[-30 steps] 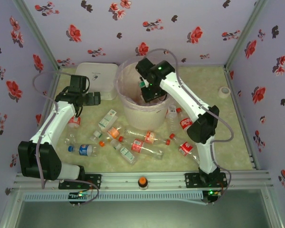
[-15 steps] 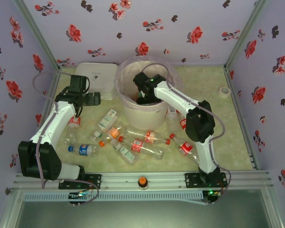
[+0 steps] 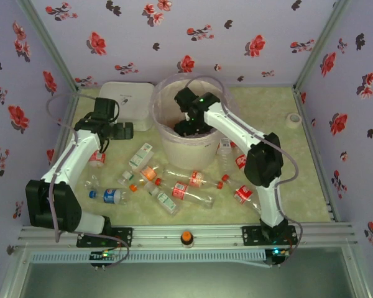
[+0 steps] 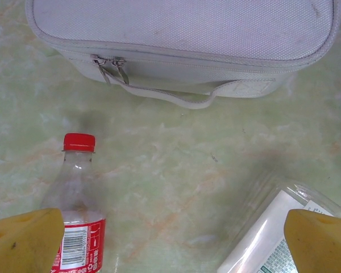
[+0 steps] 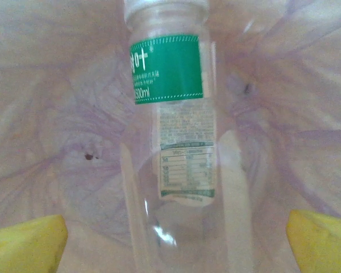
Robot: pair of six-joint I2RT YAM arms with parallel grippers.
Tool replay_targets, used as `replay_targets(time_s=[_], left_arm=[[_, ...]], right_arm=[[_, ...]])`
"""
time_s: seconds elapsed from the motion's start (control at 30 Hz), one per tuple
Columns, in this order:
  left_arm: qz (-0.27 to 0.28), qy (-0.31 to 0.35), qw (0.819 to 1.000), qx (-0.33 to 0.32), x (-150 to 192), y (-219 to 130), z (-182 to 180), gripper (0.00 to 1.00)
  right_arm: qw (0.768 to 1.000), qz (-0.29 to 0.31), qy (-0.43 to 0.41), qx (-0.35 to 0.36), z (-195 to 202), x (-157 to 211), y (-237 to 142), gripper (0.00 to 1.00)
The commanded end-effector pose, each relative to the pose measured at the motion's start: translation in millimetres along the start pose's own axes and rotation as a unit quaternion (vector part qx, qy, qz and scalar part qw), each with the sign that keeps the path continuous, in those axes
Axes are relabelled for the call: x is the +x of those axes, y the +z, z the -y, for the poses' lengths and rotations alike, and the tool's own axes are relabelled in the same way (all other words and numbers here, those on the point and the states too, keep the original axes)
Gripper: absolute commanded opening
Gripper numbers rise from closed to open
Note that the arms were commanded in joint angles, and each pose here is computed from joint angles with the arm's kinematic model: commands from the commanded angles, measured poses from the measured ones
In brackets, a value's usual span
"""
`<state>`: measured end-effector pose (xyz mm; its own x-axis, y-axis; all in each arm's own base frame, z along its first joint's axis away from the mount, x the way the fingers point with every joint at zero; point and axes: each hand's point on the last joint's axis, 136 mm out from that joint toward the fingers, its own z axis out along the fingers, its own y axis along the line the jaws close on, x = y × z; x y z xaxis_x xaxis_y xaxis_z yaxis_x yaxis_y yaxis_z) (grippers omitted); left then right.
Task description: Put the plastic bottles in the bin
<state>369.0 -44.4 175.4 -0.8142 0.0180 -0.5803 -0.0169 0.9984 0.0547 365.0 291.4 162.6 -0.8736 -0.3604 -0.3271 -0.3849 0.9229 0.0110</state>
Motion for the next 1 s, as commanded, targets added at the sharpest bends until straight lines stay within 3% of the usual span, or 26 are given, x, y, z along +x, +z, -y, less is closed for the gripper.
replay_targets(time_s=[0.0, 0.2, 0.37, 0.67, 0.8, 0.97], left_arm=[[-0.015, 0.019, 1.0, 0.013, 0.1, -0.1, 7.6, 1.0], [-0.055, 0.07, 0.996, 0.033, 13.9, -11.3, 28.8, 1.0], [-0.102, 0.073, 0.988, 0.095, 52.1, -23.4, 62.2, 1.0], [-0.155, 0.062, 0.981, 0.097, 107.0, -1.4, 69.0, 0.99], [-0.173, 0.069, 0.98, 0.071, 115.7, 13.9, 65.9, 0.96], [-0.18, 0.072, 0.978, 0.071, 115.1, 30.8, 72.7, 0.92]], right_arm=[[0.998, 0.056, -0.001, 0.006, 12.6, -9.4, -68.8, 0.99], [0.992, 0.129, 0.001, -0.018, 16.5, -12.6, -138.1, 0.99], [0.979, 0.203, 0.002, -0.03, 26.5, -14.9, -197.1, 0.99], [0.94, 0.334, 0.061, -0.043, 82.0, -6.9, -291.7, 0.99], [0.927, 0.357, 0.108, -0.027, 118.7, 15.9, -301.0, 0.99], [0.93, 0.336, 0.147, -0.011, 147.4, 45.1, -292.1, 0.99]])
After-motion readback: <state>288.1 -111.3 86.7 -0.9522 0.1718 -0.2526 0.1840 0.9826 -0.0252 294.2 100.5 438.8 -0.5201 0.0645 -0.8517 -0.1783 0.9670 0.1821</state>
